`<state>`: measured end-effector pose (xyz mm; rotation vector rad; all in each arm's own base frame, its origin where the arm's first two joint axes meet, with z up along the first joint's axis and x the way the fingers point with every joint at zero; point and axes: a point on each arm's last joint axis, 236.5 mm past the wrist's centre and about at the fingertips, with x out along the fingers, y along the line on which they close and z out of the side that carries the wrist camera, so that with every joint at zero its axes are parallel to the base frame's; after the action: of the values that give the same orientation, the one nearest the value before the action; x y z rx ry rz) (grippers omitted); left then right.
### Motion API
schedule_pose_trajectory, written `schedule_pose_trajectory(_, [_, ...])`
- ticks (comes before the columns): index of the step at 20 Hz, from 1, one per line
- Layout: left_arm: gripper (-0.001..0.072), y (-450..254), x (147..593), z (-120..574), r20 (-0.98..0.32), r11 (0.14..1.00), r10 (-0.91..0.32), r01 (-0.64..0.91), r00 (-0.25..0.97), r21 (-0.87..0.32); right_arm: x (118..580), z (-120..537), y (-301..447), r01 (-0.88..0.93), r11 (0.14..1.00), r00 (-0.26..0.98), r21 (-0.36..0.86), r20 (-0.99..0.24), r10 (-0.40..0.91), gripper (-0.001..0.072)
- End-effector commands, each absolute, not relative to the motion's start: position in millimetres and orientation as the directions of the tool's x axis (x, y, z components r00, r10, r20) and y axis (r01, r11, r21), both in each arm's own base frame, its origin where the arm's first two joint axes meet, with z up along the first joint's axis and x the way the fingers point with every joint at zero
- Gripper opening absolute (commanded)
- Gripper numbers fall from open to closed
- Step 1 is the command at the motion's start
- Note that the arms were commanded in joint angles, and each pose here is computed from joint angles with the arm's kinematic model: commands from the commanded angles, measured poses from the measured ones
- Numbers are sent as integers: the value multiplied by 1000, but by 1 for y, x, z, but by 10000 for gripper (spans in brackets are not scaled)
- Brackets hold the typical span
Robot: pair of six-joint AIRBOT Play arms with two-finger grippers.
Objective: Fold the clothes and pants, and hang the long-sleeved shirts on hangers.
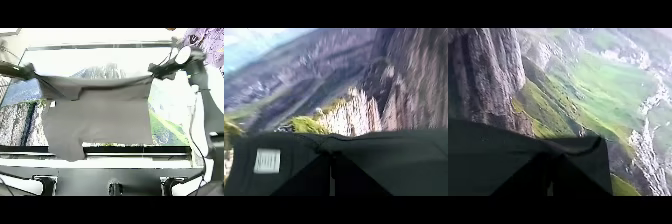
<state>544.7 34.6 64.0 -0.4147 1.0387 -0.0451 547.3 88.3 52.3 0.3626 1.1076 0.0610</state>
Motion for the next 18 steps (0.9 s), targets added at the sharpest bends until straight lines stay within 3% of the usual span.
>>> schedule_pose_trajectory(1, [15,6,557,-31,-887,925,-260,-166,382,-342,550,-29,102,177,925,319,337,-908,270,43])
schedule_pose_trajectory(2, [21,3,555,-39,-893,921,-264,-181,364,-346,549,-36,102,181,924,307,336,-912,271,94])
schedule_pose_trajectory(3, [76,3,555,-40,-894,915,-265,-198,361,-351,548,-37,103,182,923,298,338,-914,275,129])
schedule_pose_trajectory(6, [521,13,553,-18,-887,910,-263,-209,378,-359,533,-23,109,78,939,259,336,-916,306,371])
schedule_pose_trajectory(7, [557,21,548,-3,-888,910,-263,-209,377,-358,523,-14,109,0,949,236,316,-922,307,423])
schedule_pose_trajectory(8, [557,31,538,14,-891,916,-262,-195,370,-351,511,-1,105,-82,956,214,281,-932,293,492])
schedule_pose_trajectory(9, [557,41,527,29,-894,923,-259,-179,366,-341,500,12,98,-139,960,202,243,-942,268,502])
schedule_pose_trajectory(12, [557,81,488,68,-889,906,-240,-239,391,-350,481,59,77,-147,937,255,317,-903,346,501])
schedule_pose_trajectory(18, [553,121,371,51,-848,726,-284,-476,448,-496,356,14,14,121,829,234,546,-827,510,501])
